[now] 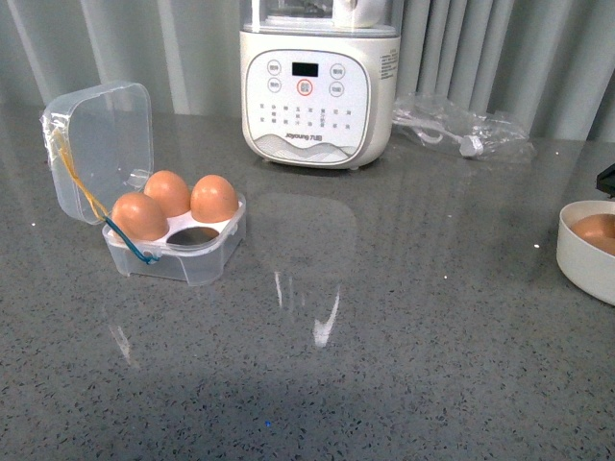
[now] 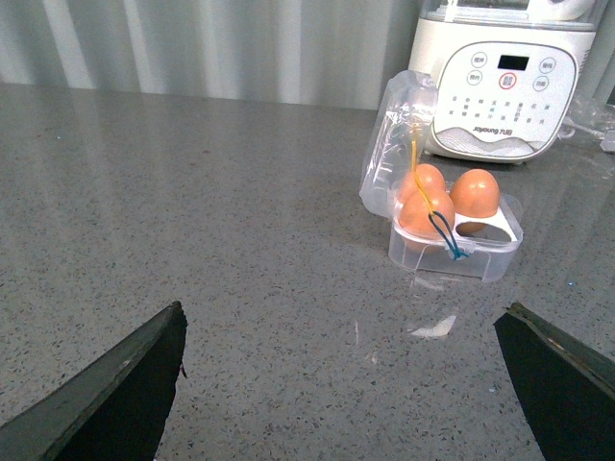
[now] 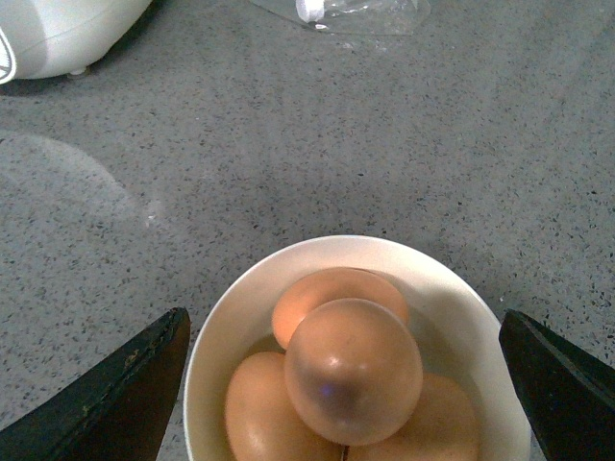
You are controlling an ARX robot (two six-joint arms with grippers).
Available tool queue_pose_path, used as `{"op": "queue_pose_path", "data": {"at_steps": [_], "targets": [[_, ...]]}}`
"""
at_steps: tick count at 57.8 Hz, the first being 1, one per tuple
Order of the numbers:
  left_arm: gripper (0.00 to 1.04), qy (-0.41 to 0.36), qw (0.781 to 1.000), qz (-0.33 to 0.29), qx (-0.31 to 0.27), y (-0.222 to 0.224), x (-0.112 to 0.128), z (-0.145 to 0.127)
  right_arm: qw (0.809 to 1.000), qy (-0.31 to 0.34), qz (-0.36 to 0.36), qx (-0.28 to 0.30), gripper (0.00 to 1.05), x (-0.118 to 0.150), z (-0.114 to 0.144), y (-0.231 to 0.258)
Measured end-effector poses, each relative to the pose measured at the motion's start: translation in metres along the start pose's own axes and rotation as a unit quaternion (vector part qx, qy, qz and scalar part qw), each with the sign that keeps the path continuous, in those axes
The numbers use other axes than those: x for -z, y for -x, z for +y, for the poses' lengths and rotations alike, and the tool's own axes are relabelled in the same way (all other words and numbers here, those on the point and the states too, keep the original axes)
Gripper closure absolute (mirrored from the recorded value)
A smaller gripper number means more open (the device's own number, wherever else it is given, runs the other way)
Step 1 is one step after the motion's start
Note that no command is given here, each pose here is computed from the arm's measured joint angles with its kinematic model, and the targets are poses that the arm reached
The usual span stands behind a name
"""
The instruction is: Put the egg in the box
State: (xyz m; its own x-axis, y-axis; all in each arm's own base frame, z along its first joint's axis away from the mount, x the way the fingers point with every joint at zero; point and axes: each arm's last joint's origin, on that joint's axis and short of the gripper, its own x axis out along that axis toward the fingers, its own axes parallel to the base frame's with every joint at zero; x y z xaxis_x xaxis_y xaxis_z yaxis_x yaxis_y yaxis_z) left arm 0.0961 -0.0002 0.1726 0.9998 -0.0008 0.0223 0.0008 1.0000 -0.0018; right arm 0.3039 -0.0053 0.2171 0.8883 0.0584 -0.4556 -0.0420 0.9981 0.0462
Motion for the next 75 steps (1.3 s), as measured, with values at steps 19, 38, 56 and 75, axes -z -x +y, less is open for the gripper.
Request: {"op": "queue_pose_path", "data": {"at_steps": [19, 38, 56, 75], "targets": [[0.07, 0.0, 1.0, 0.0, 0.0, 0.0, 0.0, 0.0, 1.0, -0.012, 0.009, -0.002, 0.07, 0.005, -0.002, -0.011], [0.07, 0.0, 1.0, 0.0, 0.0, 0.0, 0.0, 0.0, 1.0, -0.018, 0.009, -0.002, 0.38, 0.005, -0.004, -0.012], [0.07, 0.0, 1.0, 0.0, 0.0, 0.0, 0.0, 0.0, 1.0, -0.021, 0.008, -0.008, 0.66, 0.004, -0.006, -0.009], [0.07, 0.0, 1.0, 0.0, 0.0, 0.0, 0.0, 0.0, 0.996, 0.003, -0.078, -0.038, 0.66, -0.035, 0.017, 0.024]]}}
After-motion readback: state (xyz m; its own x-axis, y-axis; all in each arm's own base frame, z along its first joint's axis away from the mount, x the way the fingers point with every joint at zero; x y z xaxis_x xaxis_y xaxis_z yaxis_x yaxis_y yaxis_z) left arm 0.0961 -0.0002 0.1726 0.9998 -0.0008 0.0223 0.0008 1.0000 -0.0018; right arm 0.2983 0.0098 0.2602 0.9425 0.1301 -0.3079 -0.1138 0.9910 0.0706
